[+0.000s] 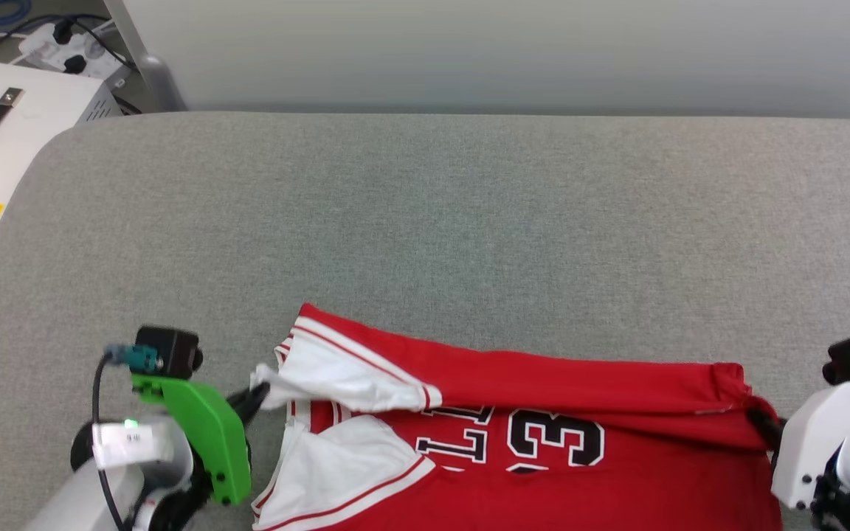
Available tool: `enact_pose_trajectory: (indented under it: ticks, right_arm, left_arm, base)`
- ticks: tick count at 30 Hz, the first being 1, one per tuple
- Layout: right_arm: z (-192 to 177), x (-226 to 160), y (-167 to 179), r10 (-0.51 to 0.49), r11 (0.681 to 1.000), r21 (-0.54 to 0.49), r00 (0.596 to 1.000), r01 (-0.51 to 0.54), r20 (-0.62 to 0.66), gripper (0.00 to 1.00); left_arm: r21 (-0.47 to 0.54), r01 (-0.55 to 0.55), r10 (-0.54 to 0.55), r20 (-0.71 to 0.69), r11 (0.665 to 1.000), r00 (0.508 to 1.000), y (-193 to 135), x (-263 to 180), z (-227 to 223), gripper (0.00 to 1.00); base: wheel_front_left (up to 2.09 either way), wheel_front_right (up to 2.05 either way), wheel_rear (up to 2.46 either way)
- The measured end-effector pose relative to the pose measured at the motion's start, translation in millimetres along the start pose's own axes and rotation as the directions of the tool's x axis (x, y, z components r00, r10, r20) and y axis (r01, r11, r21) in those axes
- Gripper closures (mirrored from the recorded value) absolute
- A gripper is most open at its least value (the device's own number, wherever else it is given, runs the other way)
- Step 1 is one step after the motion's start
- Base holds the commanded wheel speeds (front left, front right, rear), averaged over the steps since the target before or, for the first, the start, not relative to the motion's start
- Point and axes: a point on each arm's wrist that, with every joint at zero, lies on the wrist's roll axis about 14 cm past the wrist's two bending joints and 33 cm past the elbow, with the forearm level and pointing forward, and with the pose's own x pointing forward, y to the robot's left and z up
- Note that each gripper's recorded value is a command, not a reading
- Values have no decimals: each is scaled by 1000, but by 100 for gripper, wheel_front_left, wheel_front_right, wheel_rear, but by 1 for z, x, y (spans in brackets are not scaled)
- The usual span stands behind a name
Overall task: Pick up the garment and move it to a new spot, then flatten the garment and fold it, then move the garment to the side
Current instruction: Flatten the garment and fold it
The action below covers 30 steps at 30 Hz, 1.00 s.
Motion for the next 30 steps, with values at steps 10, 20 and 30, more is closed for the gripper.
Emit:
enact_pose_trajectory:
  ticks: [10,20,30]
  right_arm:
    - [-50,-14,5,-21,996,82,1000,20,7,86]
    - [-35,-19,6,-38,994,103,982,19,183,0]
    - [-17,-46,-10,-70,997,54,980,61,188,0]
  left_arm:
    - [-148,-31,13,-119,988,993,-13,-30,-84,100]
    - [-144,-14,16,15,989,1000,-21,-20,-76,0]
    - [-37,-45,56,394,998,918,-20,-31,-4,0]
  base:
    - [0,0,0]
    - [0,0,0]
    - [0,0,0]
